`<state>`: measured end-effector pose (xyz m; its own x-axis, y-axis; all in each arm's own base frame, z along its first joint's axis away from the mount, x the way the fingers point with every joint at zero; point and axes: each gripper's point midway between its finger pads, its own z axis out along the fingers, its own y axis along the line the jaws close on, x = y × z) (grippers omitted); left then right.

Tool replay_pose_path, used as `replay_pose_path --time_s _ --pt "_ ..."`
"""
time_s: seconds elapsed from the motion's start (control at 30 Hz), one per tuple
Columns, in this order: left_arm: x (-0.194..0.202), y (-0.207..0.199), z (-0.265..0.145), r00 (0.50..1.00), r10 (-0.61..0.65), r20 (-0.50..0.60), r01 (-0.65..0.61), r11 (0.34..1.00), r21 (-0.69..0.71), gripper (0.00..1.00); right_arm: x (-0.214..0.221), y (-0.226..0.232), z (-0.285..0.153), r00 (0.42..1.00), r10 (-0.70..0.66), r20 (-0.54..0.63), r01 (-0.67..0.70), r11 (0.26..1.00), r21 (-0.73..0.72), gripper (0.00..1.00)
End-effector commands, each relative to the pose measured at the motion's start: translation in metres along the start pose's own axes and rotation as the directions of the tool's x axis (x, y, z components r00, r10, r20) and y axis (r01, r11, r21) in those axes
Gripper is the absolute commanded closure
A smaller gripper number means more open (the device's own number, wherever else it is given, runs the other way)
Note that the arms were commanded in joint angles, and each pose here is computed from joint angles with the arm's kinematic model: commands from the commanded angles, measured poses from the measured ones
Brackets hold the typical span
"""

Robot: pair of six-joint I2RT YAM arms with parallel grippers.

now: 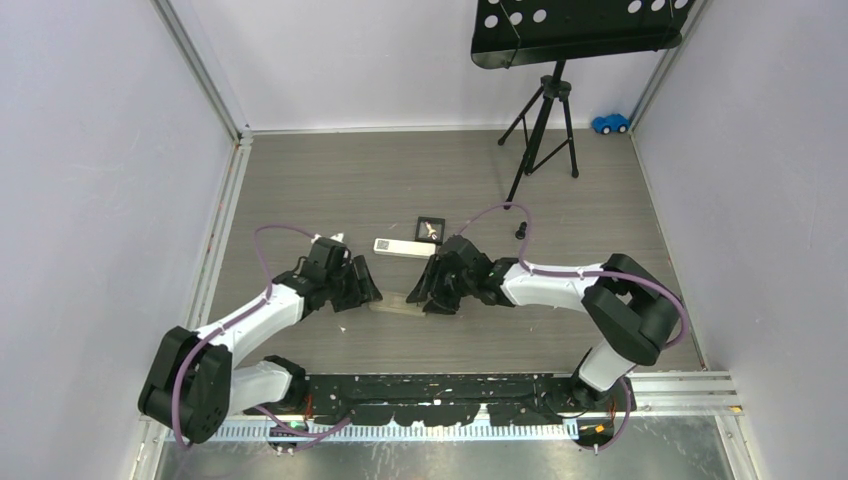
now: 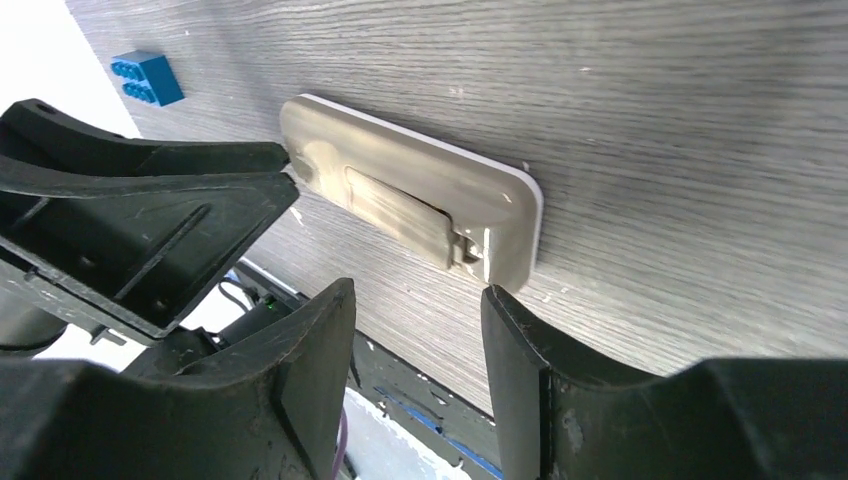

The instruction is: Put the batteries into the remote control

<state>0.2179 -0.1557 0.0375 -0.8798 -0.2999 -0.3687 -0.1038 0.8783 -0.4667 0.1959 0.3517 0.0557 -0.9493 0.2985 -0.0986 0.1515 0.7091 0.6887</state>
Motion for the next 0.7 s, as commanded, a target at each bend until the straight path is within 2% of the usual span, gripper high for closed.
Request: replay_pose_path --time_s 0.0,0.33,0.67 --pt "-0.017 -0.007 -0.009 0.998 0.027 0.058 -0.027 1.000 0.007 0.41 -0.010 0.015 -0.018 0.998 -0.040 0.054 0.040 0.999 -0.006 0.47" --pt "-0.022 0.001 -0.009 0.996 0.042 0.072 -0.039 0.998 -0.044 0.41 -0.013 0.032 -0.018 0.993 -0.103 0.062 0.107 0.992 -0.062 0.72" --pt "-0.021 0.003 -0.007 0.997 0.039 0.073 -0.035 0.998 -0.046 0.43 -0.012 0.025 0.004 0.994 -0.102 0.029 0.103 0.994 -0.029 0.84"
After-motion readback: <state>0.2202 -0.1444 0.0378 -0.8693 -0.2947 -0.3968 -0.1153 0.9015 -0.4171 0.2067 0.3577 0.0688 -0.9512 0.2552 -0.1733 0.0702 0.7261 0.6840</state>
